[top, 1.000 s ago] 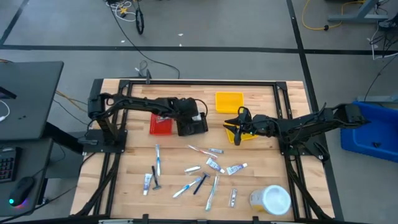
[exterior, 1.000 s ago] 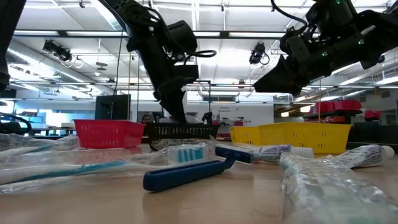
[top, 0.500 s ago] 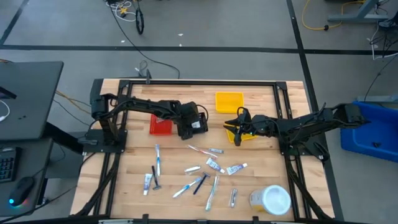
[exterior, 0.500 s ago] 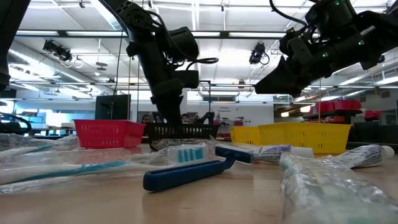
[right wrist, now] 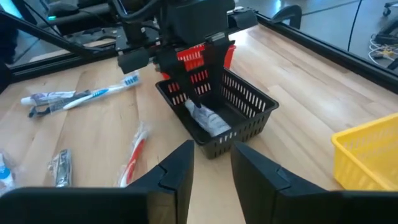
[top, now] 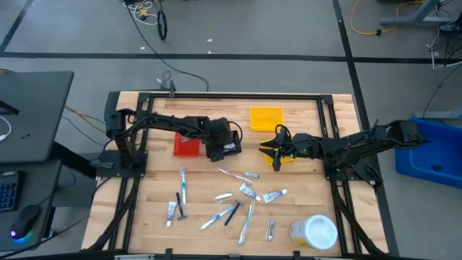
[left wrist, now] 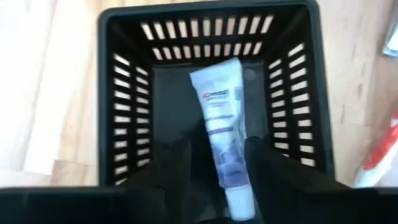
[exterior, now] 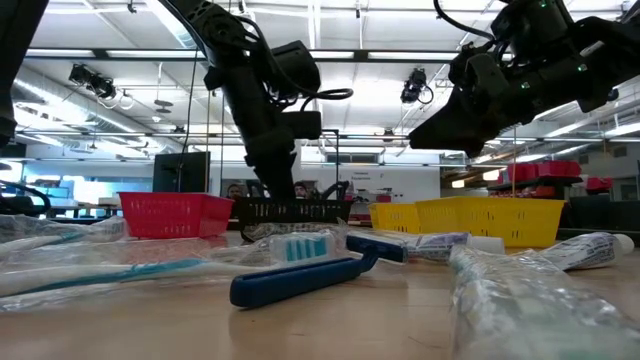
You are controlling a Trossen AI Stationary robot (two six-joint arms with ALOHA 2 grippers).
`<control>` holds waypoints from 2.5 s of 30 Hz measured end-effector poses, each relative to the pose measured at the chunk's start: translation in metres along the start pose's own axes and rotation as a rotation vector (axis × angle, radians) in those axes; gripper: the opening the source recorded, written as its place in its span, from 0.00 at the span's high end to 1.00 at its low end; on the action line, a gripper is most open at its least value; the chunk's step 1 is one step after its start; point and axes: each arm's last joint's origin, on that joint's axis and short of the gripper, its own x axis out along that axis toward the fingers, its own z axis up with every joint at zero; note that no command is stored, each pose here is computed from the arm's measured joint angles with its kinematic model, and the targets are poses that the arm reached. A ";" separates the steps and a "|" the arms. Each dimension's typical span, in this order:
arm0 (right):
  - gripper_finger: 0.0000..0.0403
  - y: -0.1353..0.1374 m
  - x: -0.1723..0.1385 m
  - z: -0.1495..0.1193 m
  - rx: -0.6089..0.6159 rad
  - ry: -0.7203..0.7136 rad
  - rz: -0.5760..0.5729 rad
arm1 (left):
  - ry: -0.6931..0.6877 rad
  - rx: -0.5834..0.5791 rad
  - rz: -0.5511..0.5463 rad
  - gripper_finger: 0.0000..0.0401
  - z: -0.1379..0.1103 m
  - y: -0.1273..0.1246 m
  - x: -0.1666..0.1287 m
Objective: Pick & Place Travel size toiletries
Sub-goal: Put the orange toothbrush into the top yellow bin
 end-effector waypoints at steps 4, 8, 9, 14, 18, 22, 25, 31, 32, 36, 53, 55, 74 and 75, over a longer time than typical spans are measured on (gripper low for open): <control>0.74 0.000 0.000 0.000 0.000 0.002 0.006 | 0.002 0.003 0.001 0.56 0.000 -0.002 -0.009; 0.74 0.001 0.000 -0.001 -0.002 0.008 0.027 | -0.018 0.009 -0.028 0.57 0.001 -0.010 -0.036; 0.74 0.002 0.000 -0.001 -0.004 0.012 0.029 | -0.036 0.019 -0.030 0.57 0.002 -0.013 -0.045; 0.71 0.010 -0.002 -0.002 -0.033 0.007 0.056 | -0.152 0.082 -0.038 0.59 0.003 -0.025 -0.098; 0.67 0.019 -0.004 0.000 -0.048 -0.034 0.101 | -0.258 0.116 -0.053 0.59 0.001 -0.034 -0.132; 0.61 0.029 -0.006 0.002 -0.053 -0.066 0.151 | -0.339 0.147 -0.068 0.59 -0.010 -0.042 -0.141; 0.59 0.038 -0.008 0.000 -0.057 -0.078 0.152 | -0.403 0.145 -0.082 0.59 -0.021 -0.048 -0.132; 0.57 0.059 0.001 -0.008 -0.074 -0.102 0.144 | -0.433 0.099 -0.108 0.59 -0.043 -0.055 -0.107; 0.58 0.063 0.005 -0.008 -0.087 -0.098 0.137 | -0.440 0.094 -0.111 0.59 -0.044 -0.055 -0.105; 0.58 0.081 0.031 -0.004 -0.171 -0.017 0.106 | -0.477 0.072 -0.117 0.59 -0.046 -0.056 -0.101; 0.58 0.110 0.110 -0.019 -0.166 0.316 -0.007 | -0.511 0.115 -0.114 0.59 -0.044 -0.056 -0.103; 0.58 0.107 0.113 -0.024 -0.157 0.332 -0.010 | -0.512 0.119 -0.113 0.59 -0.043 -0.056 -0.103; 0.77 0.100 0.126 -0.050 -0.156 0.417 -0.010 | -0.524 0.124 -0.111 0.59 -0.042 -0.056 -0.104; 0.80 0.100 0.126 -0.050 -0.156 0.418 -0.011 | -0.524 0.124 -0.111 0.59 -0.042 -0.056 -0.104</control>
